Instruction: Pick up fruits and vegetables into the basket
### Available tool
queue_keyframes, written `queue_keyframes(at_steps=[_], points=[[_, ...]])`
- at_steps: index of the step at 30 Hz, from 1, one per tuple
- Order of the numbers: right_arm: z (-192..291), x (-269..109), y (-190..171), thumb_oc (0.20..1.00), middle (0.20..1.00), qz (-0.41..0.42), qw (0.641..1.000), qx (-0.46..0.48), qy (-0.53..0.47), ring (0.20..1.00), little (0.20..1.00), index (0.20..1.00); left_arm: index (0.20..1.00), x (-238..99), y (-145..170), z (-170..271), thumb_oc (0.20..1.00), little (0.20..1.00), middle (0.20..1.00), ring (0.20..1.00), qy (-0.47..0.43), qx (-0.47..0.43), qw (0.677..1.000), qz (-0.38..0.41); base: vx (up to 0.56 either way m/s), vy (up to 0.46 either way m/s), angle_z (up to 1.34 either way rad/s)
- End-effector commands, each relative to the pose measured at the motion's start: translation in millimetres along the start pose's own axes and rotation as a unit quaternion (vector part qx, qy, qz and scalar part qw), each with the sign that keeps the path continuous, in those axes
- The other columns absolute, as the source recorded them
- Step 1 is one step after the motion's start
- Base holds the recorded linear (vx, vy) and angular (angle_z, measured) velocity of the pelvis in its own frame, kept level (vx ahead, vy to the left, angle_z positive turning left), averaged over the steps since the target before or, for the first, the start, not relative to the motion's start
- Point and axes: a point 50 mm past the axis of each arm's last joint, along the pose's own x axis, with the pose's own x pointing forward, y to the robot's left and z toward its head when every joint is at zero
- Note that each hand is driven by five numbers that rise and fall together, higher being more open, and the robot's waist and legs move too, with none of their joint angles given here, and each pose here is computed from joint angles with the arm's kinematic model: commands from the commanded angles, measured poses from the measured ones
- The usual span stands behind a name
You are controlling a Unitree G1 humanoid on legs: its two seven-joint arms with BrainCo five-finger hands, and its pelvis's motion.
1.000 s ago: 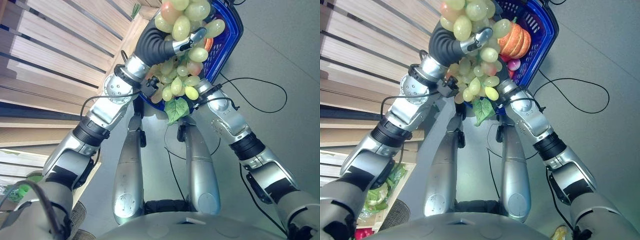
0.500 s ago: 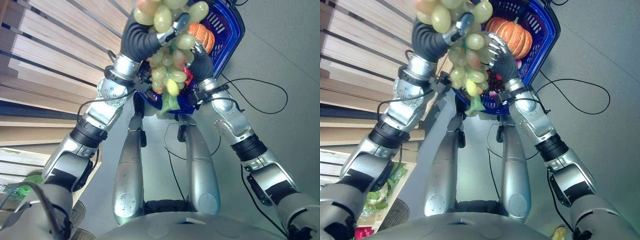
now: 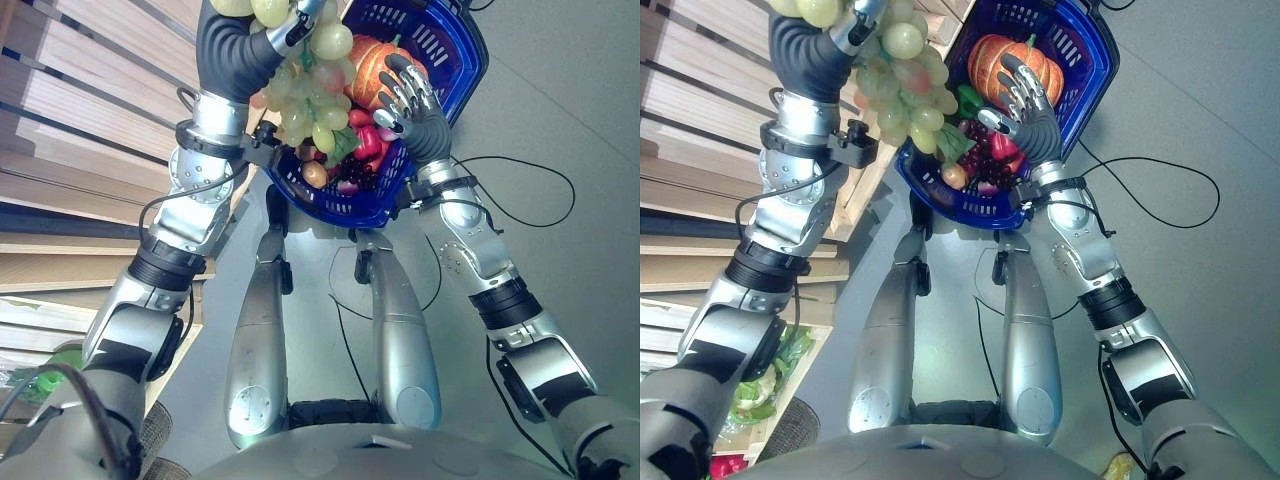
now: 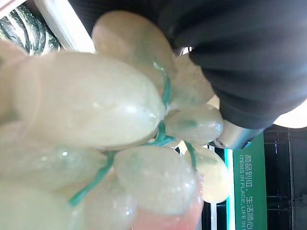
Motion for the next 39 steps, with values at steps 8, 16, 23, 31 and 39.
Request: queue_keyframes(at_steps=[8,16,23,31,39], points=[[38.1,1.8,32.8,1.000,1.000,0.119,0.989,0.011,-0.085,1.000,1.000,1.000,0.200,11.8,-11.7,36.6,0.200,0.200,0.200,0.200,-0.107,-0.057,0.992,-0.039,0.00,0.000,0.00],[43.7,5.7,52.1,1.000,1.000,0.168,0.982,0.027,-0.082,1.000,1.000,1.000,0.200,14.0,-28.3,35.5,0.200,0.200,0.200,0.200,-0.104,-0.083,0.987,-0.088,0.00,0.000,0.00],[43.5,8.1,64.9,1.000,1.000,0.190,0.978,0.031,-0.080,1.000,1.000,1.000,0.200,16.4,-47.7,37.1,0.200,0.200,0.200,0.200,-0.103,-0.115,0.977,-0.145,0.00,0.000,0.00],[41.0,8.6,74.1,0.495,0.495,0.218,0.973,0.036,-0.064,0.495,0.495,0.495,0.200,18.5,-56.6,43.6,0.200,0.200,0.200,0.200,-0.123,-0.115,0.973,-0.158,0.00,0.000,0.00],[41.3,9.1,77.2,0.200,0.200,0.240,0.968,0.047,-0.061,0.200,0.200,0.200,0.200,22.0,-57.0,45.7,0.200,0.200,0.200,0.200,-0.130,-0.103,0.974,-0.156,0.00,0.000,0.00]])
